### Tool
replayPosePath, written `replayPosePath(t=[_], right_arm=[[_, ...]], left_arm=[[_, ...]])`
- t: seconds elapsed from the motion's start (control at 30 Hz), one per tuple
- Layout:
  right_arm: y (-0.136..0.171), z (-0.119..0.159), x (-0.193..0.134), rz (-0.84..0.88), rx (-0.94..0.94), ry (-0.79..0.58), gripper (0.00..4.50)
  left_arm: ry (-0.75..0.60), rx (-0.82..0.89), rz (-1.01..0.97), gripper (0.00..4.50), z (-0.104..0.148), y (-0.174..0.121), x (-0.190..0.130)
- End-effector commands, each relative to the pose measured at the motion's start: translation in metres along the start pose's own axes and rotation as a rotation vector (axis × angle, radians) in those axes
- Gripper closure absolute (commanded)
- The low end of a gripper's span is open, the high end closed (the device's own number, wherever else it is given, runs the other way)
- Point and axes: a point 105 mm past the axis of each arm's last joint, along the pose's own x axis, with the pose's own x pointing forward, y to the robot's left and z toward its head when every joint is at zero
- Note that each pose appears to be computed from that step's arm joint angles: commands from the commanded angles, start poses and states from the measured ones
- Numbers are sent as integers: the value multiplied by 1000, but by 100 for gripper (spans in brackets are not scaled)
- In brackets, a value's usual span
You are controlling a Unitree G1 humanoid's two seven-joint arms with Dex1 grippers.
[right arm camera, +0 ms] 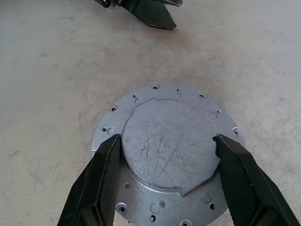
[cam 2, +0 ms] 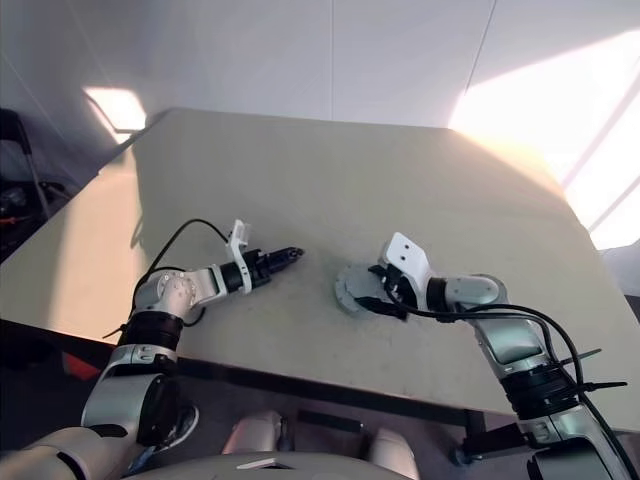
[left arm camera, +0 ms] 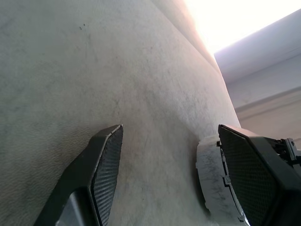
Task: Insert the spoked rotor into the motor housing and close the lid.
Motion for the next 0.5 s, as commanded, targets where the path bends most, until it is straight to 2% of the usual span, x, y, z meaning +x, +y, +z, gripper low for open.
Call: replayPosePath(t=[0.03, 0.13, 0.33, 0.5], right_arm=[[17, -57, -1, 62, 104, 200, 150], [18, -57, -2, 74, 108, 195, 150], [15, -29, -5, 104, 152, 70, 150], [15, -27, -6, 110, 153, 56, 150]], left_arm=[[-10, 19, -39, 103, 7, -12, 3], [-9, 15, -49, 103, 7, -15, 4], [-7, 13, -45, 103, 5, -13, 4], [-7, 10, -42, 103, 3, -11, 4]])
